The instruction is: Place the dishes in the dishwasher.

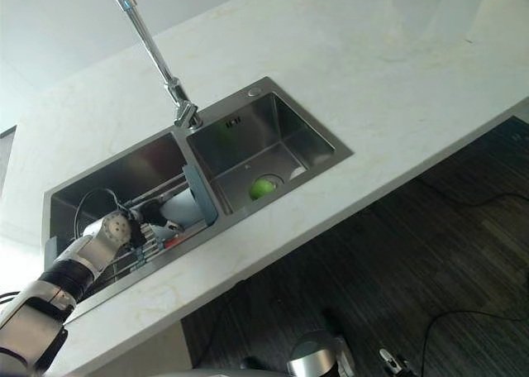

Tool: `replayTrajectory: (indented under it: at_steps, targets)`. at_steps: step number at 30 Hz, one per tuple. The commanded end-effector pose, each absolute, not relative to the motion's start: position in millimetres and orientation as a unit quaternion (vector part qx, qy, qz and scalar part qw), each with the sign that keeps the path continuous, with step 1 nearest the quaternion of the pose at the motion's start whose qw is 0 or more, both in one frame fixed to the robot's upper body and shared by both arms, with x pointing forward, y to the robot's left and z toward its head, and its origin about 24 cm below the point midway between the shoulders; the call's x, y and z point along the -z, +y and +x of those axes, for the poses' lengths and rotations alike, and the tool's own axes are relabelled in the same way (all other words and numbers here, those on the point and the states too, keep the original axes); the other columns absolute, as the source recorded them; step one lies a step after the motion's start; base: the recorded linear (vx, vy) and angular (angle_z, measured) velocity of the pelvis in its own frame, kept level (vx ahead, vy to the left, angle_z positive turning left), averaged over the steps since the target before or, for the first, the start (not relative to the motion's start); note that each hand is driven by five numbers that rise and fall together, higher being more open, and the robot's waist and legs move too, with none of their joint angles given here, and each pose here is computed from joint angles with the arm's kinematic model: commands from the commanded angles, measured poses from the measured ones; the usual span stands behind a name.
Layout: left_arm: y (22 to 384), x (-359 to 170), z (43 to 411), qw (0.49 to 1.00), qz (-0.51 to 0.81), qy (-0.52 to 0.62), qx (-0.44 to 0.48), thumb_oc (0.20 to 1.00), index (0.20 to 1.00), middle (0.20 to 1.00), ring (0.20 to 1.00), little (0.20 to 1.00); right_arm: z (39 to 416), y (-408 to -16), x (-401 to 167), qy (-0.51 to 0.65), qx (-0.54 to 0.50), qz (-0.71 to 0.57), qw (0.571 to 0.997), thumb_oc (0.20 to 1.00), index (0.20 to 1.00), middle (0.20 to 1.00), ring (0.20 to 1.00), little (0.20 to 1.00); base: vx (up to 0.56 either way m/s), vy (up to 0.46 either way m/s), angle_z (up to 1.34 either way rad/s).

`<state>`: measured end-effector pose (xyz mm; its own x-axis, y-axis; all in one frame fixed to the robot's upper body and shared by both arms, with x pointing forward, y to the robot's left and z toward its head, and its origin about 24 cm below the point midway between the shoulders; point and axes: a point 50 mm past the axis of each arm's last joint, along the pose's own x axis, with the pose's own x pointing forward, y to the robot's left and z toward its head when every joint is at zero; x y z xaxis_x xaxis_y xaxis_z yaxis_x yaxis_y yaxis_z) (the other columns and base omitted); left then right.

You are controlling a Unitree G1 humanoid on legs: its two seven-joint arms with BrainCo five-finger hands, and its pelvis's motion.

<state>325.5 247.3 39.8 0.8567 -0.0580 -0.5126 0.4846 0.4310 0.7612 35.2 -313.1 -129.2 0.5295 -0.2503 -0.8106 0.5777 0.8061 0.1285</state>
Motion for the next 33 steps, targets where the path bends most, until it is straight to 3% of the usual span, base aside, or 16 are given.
replayTrajectory:
  at_steps: [1,14,15,16,17,18,33]
  targets:
    - [252.4,-22.3,320.5,0.794,0.52,0.259,0.18,1.0,1.0,1.0,1.0,1.0,39.0,-325.7,120.4,0.393,0.25,0.193,0.864,1.0,1.0,1.0,1.0,1.0,0.03,0.025,-0.02]
    - [236.5,-14.8,322.3,0.766,0.524,0.29,0.232,1.0,1.0,1.0,1.0,1.0,50.5,-331.6,113.3,0.379,0.23,0.173,0.88,1.0,1.0,1.0,1.0,1.0,0.0,0.003,-0.01]
    - [236.4,-13.4,321.8,0.766,0.518,0.298,0.238,0.956,0.956,0.956,0.956,0.956,51.5,-331.9,112.8,0.378,0.23,0.172,0.88,1.0,1.0,1.0,1.0,1.0,0.0,0.0,0.0]
    - [234.5,-11.7,321.2,0.764,0.512,0.305,0.247,0.539,0.539,0.539,0.539,0.539,52.3,-333.1,111.7,0.376,0.228,0.171,0.882,1.0,1.0,1.0,1.0,1.0,0.0,0.0,0.0]
    - [233.1,-10.7,320.8,0.763,0.511,0.306,0.252,0.338,0.338,0.338,0.338,0.338,52.9,-333.5,111.3,0.376,0.226,0.17,0.882,1.0,1.0,1.0,1.0,1.0,0.0,0.0,0.0]
    - [232.1,-9.4,320.0,0.762,0.509,0.306,0.258,0.2,0.2,0.2,0.2,0.2,53.8,-334.1,110.7,0.377,0.221,0.165,0.884,1.0,1.0,1.0,1.0,1.0,0.0,0.0,0.0]
    - [213.0,-25.8,328.0,0.791,0.508,0.207,0.269,0.2,0.2,0.2,0.2,0.2,56.9,-336.1,108.0,0.364,0.22,0.154,0.892,1.0,1.0,1.0,1.0,1.0,0.0,0.003,-0.03]
